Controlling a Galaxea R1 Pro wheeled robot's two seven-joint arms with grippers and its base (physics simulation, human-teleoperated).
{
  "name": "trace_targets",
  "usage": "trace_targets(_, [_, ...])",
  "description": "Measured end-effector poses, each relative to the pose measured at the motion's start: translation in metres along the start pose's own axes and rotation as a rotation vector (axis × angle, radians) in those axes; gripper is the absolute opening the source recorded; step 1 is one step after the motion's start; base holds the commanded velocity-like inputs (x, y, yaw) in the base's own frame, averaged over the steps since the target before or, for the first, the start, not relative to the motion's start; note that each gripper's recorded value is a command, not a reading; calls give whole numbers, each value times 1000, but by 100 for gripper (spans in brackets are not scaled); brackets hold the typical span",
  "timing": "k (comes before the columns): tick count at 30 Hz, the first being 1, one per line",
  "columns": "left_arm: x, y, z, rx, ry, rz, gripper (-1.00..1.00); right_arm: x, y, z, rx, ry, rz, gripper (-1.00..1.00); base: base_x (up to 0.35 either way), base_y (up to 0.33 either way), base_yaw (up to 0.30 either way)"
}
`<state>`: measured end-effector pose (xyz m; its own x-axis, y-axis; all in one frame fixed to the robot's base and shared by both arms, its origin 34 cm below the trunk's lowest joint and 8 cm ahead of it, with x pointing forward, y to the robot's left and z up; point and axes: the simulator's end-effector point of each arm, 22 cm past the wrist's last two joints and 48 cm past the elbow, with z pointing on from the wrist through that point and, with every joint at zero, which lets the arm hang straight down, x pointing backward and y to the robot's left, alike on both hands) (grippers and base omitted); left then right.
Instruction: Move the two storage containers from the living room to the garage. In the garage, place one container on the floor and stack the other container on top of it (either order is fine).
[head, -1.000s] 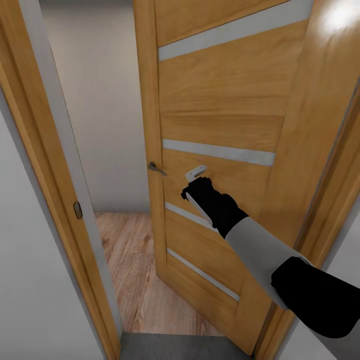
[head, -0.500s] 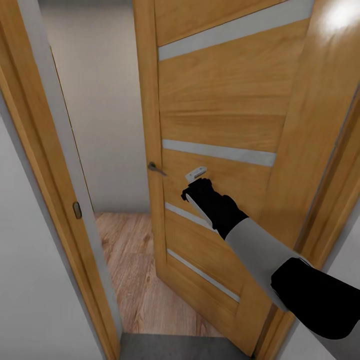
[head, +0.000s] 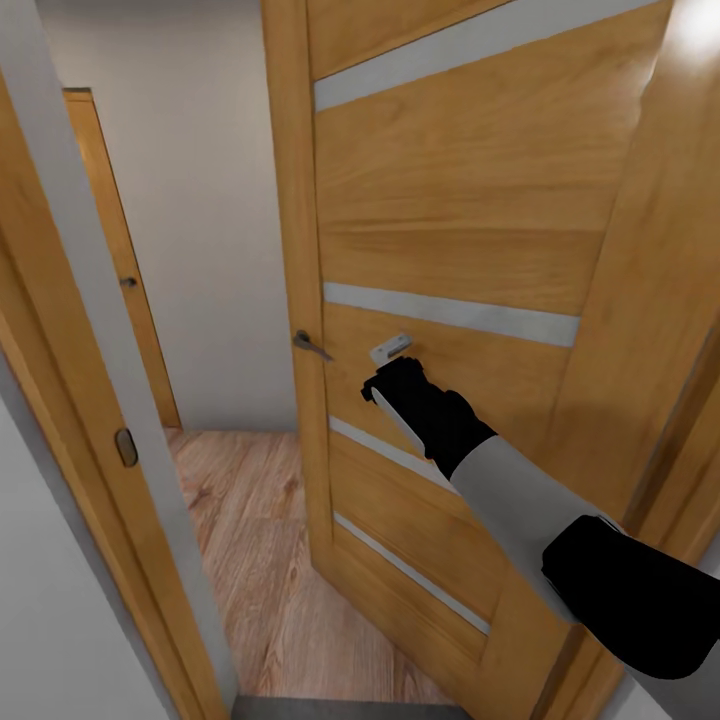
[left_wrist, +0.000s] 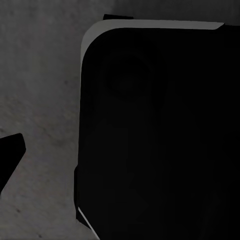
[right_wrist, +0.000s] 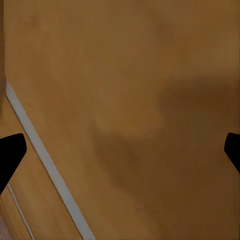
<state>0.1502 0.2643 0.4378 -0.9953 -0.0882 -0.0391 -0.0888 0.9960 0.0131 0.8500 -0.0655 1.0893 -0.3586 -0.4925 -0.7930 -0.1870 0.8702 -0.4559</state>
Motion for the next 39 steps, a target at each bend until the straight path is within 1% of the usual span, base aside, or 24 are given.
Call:
trace_targets(13, [0, 0, 0, 0, 0, -2, 100, -1, 0, 0, 3, -4, -9, 100, 4, 0, 0])
trace_targets(22, [0, 0, 0, 0, 0, -2, 100, -6, 7, 0, -27, -29, -9, 100, 0, 0, 0])
trace_targets(30, [0, 0, 0, 0, 0, -2, 100, -15, 7, -2, -20, -61, -11, 100, 0, 0, 0])
trace_targets(35, [0, -1, 0, 1, 0, -3, 100, -16, 9, -3, -20, -66, -18, 100, 7, 0, 0])
trace_targets(39, [0, -1, 0, 1, 0, -1, 100, -16, 10, -4, -25, -69, -19, 100, 193, 0, 0])
